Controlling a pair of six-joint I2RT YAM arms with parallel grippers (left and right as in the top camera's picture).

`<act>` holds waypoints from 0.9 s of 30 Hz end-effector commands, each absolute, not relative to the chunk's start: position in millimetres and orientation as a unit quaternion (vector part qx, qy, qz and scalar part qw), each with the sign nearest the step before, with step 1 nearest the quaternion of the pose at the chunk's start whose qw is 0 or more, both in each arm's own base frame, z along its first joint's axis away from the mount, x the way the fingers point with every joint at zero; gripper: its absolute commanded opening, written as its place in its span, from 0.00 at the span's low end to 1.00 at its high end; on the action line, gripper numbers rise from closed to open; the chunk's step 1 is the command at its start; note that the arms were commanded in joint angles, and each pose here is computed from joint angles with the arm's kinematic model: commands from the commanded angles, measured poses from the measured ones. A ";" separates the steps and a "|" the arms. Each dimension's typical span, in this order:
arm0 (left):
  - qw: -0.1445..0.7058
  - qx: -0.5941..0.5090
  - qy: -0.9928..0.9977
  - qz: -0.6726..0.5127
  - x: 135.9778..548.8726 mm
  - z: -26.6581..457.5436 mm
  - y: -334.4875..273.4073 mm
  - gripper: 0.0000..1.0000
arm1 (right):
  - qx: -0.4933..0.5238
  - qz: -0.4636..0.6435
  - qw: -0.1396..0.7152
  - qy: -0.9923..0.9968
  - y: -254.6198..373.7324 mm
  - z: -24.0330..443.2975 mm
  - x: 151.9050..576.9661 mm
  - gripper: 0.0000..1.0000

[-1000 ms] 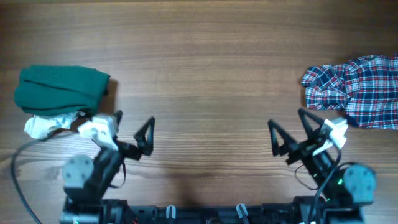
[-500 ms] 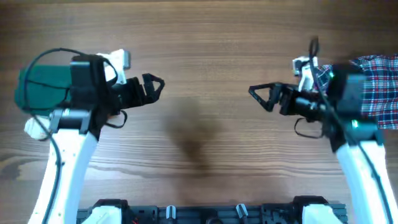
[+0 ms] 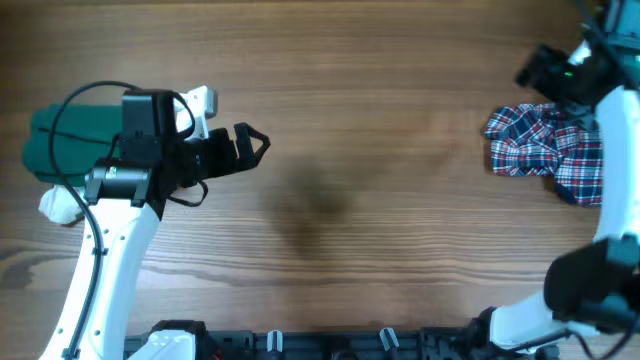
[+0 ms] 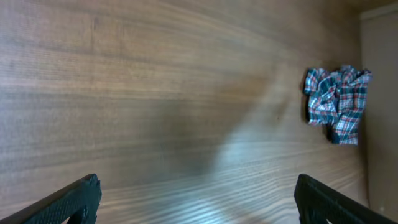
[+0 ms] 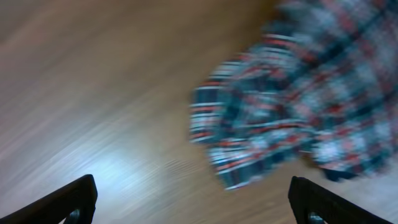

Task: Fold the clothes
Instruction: 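Grasp the crumpled plaid shirt with the right gripper and lift it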

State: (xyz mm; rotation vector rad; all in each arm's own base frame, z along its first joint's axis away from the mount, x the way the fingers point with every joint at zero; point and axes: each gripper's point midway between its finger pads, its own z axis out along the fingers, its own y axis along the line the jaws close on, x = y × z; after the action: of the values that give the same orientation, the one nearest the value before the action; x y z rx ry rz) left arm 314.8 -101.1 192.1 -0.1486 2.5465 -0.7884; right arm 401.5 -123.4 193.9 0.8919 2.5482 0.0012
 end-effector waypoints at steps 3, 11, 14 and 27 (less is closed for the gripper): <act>0.237 -0.039 0.926 -0.293 311.6 200.4 -105.0 1.00 | 0.451 -0.047 0.159 0.877 -214.7 143.0 375.3 0.98; 0.233 -0.049 0.925 -0.296 311.6 200.5 -105.0 1.00 | 0.482 -0.070 0.108 0.867 -245.3 73.4 377.4 0.93; 0.233 -0.051 0.925 -0.296 311.8 200.6 -104.9 1.00 | 0.476 -0.055 0.099 0.872 -238.6 60.3 382.6 0.89; 0.249 -0.046 0.921 -0.298 317.7 205.0 -105.2 1.00 | 0.487 -0.117 0.074 0.862 -244.0 43.8 363.4 0.18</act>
State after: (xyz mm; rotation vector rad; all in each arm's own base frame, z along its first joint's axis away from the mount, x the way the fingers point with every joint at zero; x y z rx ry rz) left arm 315.5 -101.2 192.7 -0.1491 2.5427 -0.7895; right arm 374.2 -241.3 47.9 1.4202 2.5779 -0.2768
